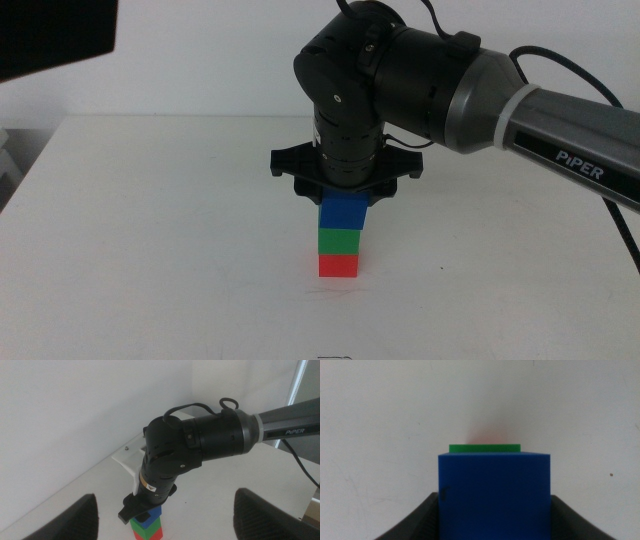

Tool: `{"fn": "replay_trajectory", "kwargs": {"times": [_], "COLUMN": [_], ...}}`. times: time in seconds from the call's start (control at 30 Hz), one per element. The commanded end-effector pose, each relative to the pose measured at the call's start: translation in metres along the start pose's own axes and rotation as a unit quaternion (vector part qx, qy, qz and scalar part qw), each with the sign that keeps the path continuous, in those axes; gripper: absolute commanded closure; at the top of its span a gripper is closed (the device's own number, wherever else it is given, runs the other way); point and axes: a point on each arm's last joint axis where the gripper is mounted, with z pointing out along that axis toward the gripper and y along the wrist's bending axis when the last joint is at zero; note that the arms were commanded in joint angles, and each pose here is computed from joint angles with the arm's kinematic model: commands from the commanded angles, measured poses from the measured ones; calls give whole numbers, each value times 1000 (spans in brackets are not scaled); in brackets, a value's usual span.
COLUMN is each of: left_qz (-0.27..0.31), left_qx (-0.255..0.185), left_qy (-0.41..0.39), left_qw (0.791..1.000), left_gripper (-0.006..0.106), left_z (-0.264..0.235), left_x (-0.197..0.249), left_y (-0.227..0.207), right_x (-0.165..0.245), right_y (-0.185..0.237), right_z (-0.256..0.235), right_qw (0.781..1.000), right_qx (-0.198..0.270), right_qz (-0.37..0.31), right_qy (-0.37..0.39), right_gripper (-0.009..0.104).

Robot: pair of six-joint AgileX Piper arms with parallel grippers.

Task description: Stack red cubes first, then green, then blue cubes in a specific spot.

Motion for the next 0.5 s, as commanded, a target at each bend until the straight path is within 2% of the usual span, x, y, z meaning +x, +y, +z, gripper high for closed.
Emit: {"fn": "replay_trajectory", "kwargs": {"times": [0.0,0.03,0.1,0.27,0.3,0.47], "left_qz": [-7,-7,-7,-7,-7,-7], "left_qx": [-4,-4,-4,-4,-4,-4], "left_qy": [-46,-46,-46,-46,-46,-46], "left_qw": [999,999,999,999,999,999], "left_gripper": [10,10,10,10,10,10], "left_z": [-4,-4,-4,-4,-4,-4], "left_x": [-11,-11,-11,-11,-11,-11], "left_y": [0,0,0,0,0,0], "right_x": [-11,-11,-11,-11,-12,-9], "right_y": [-8,-8,-8,-7,-11,-36], "right_z": [-29,-29,-29,-30,-47,-106], "right_qw": [999,999,999,999,998,994], "right_qx": [-15,-15,-15,-22,-37,-57], "right_qz": [4,4,4,4,5,20], "right_qy": [-43,-43,-43,-47,-56,-88], "right_gripper": [47,39,29,13,10,10]}}
